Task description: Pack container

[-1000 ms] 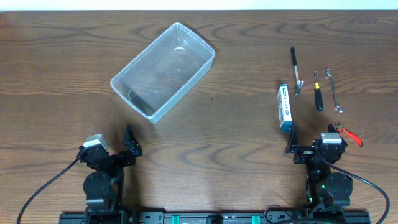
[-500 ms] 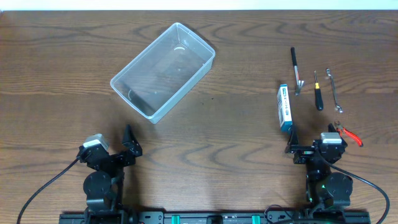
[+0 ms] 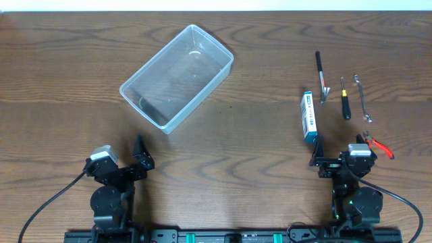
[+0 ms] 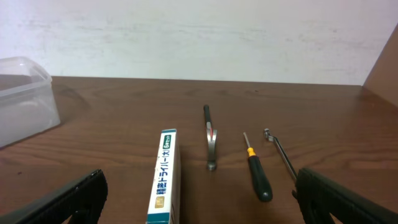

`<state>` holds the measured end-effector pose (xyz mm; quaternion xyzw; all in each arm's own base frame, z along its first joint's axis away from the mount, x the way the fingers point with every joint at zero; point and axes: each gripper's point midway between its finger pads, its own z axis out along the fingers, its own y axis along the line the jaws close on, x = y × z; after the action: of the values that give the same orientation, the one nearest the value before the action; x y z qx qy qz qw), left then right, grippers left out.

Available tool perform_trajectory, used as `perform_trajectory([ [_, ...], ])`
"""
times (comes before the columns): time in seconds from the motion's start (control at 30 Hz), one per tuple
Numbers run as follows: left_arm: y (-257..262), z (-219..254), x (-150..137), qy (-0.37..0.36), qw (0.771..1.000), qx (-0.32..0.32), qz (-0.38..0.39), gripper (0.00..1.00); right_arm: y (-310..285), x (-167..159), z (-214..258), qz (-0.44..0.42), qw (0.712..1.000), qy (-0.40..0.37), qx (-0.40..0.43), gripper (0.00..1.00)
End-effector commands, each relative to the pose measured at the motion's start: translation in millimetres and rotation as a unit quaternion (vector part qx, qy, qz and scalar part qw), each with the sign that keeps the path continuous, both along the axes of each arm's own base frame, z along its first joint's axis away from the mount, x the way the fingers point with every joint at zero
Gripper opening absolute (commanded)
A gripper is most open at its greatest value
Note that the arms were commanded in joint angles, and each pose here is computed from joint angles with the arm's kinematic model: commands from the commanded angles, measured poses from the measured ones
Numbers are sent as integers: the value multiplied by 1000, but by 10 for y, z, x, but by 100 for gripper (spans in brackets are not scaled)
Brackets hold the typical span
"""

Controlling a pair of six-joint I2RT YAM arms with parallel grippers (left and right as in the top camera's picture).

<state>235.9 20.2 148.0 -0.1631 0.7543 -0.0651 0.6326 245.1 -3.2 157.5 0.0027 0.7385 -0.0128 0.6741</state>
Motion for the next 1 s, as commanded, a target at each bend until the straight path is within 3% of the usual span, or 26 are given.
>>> perform_trajectory([
  [0.0,-13,-149,6,15,1000,-1,-3,98,-3,0,-12,1,1000,0,-7,99],
  [0.27,-5,-149,5,15,1000,-1,-1,98,-2,0,-8,1,1000,-1,-5,99],
  [0.5,-6,-148,6,15,1000,-1,-1,98,86,5,78,21,997,-18,70,99],
  [0.7,6,67,39,-29,999,-13,5,98,-96,-25,707,-25,991,-113,69,99],
  [0.87,26,525,8,-85,996,-22,11,98,-87,103,1330,-23,993,-108,46,99],
  [0.97,127,796,-27,-100,994,-18,40,98,14,400,1844,5,996,-89,28,99],
])
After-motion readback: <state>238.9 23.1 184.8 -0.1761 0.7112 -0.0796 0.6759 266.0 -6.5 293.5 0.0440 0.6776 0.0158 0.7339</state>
